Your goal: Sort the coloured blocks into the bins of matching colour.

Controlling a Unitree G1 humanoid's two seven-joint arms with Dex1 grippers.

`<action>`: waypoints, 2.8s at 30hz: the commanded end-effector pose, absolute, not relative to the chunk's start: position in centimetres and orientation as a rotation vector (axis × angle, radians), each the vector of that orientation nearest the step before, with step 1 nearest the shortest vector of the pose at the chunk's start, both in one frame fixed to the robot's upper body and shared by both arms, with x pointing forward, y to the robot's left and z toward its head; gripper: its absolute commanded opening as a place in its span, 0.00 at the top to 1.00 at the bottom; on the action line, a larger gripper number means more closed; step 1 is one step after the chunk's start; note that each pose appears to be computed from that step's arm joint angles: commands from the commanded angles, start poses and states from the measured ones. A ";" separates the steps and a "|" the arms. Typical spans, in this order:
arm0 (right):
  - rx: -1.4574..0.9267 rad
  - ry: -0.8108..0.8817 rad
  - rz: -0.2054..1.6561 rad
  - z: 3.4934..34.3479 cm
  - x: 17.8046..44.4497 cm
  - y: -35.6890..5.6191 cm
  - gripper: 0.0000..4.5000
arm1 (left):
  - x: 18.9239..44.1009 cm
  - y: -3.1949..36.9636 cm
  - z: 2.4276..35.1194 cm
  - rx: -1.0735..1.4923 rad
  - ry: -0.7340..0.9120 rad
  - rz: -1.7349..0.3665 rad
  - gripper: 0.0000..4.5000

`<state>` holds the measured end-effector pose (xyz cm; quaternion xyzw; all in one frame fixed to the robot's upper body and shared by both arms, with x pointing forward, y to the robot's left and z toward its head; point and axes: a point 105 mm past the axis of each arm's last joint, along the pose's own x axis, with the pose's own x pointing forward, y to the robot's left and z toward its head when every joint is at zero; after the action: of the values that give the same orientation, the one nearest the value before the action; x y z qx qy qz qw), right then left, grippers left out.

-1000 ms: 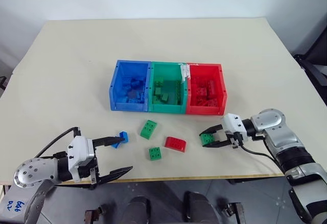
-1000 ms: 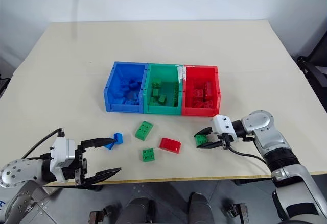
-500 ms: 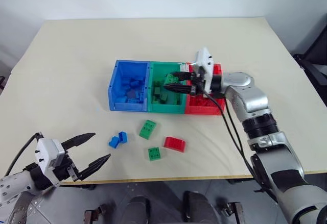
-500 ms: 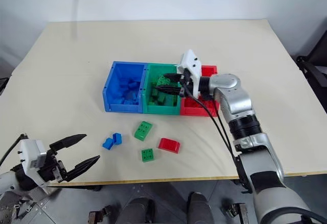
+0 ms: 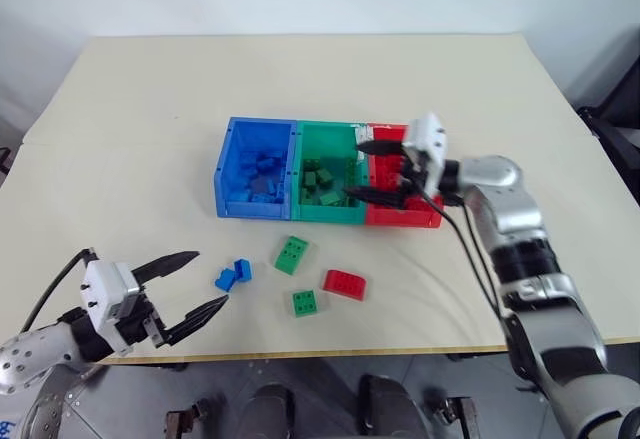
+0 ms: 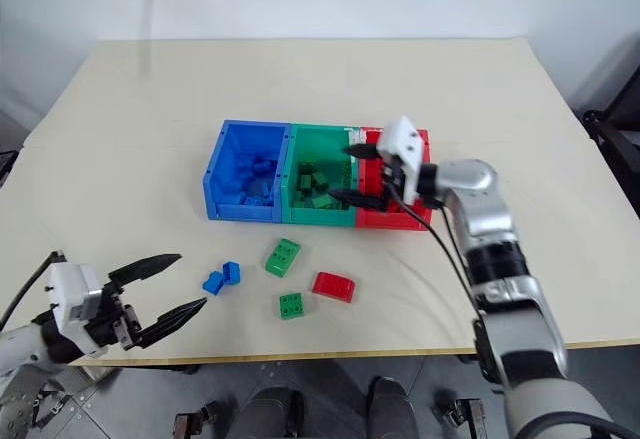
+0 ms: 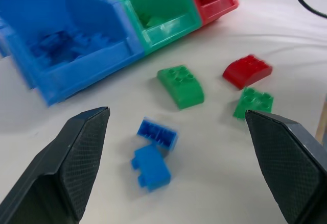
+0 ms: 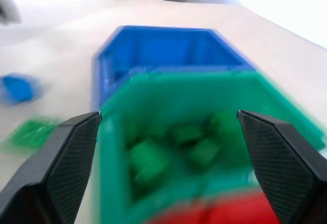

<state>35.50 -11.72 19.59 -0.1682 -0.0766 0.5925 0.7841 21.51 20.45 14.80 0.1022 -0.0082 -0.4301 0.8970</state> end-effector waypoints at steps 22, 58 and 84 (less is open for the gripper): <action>-0.397 0.067 1.373 13.9 26.1 -12.5 0.00 | 22.6 17.6 13.8 0.331 -0.028 -1.179 0.00; -0.239 -0.120 0.894 20.0 34.5 -16.4 0.69 | 22.8 16.8 15.2 0.207 -0.123 -1.005 0.00; -0.523 0.106 1.171 16.6 29.2 -22.9 0.01 | 23.1 16.0 14.2 0.230 -0.067 -1.152 0.00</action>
<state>30.06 -22.98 16.57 -0.2128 0.0480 0.5189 0.8265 23.23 16.26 13.92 0.0940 -0.0243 -0.5291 0.8430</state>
